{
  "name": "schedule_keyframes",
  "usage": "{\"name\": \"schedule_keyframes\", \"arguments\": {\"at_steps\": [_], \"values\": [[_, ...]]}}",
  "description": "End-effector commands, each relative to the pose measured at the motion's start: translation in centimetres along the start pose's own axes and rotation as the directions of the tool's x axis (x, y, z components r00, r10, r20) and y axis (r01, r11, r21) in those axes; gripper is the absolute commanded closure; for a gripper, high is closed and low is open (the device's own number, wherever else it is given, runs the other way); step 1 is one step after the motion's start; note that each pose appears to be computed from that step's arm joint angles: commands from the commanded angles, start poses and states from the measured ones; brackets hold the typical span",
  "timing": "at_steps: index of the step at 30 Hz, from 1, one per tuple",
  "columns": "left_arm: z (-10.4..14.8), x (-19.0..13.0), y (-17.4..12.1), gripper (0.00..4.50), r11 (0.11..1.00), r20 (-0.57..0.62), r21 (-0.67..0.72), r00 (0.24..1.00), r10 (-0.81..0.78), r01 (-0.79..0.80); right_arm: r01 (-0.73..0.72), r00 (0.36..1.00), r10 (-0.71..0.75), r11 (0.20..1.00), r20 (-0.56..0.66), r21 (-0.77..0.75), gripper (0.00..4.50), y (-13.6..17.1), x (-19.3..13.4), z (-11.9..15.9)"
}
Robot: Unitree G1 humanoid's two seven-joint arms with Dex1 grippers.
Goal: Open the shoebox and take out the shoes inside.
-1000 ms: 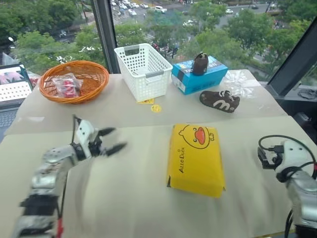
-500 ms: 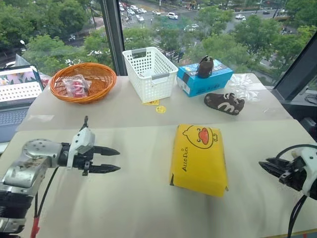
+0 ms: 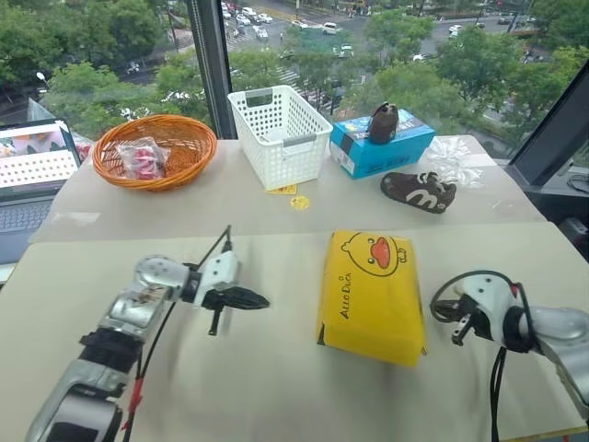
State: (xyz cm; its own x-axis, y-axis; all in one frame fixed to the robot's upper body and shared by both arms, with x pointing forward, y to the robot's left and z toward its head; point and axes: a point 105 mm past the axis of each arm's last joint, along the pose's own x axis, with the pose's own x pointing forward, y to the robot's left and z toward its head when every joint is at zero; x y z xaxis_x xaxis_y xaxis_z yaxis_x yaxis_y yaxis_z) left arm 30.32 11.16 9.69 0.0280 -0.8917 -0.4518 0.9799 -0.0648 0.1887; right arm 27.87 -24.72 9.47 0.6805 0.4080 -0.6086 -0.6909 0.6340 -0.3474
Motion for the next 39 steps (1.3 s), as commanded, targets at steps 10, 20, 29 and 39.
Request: {"name": "schedule_keyframes", "arguments": {"at_steps": [10, 20, 29, 39], "values": [[3.6, 3.8, 2.2, 4.48, 0.987, 0.061, 0.16, 0.997, -0.044, 0.034, -0.119, 0.987, 0.138, 0.97, 0.078, -0.21, 4.5, 1.5, 4.1, 5.4], [3.7, 1.7, 2.4, 4.48, 0.986, 0.065, 0.154, 0.996, 0.061, -0.07, -0.241, 0.938, 0.315, 0.892, 0.145, -0.383, 4.5, 4.3, 9.9, 11.5], [1.1, -4.8, 1.0, 4.48, 0.968, -0.049, 0.04, 0.967, 0.25, -0.248, -0.354, 0.827, 0.519, 0.781, 0.218, -0.514, 4.5, 10.0, 12.5, 17.5], [-1.1, -10.2, -1.5, 4.48, 0.918, -0.165, -0.046, 0.909, 0.382, -0.394, -0.413, 0.746, 0.626, 0.703, 0.227, -0.579, 4.5, 14.0, 12.8, 19.6]]}}
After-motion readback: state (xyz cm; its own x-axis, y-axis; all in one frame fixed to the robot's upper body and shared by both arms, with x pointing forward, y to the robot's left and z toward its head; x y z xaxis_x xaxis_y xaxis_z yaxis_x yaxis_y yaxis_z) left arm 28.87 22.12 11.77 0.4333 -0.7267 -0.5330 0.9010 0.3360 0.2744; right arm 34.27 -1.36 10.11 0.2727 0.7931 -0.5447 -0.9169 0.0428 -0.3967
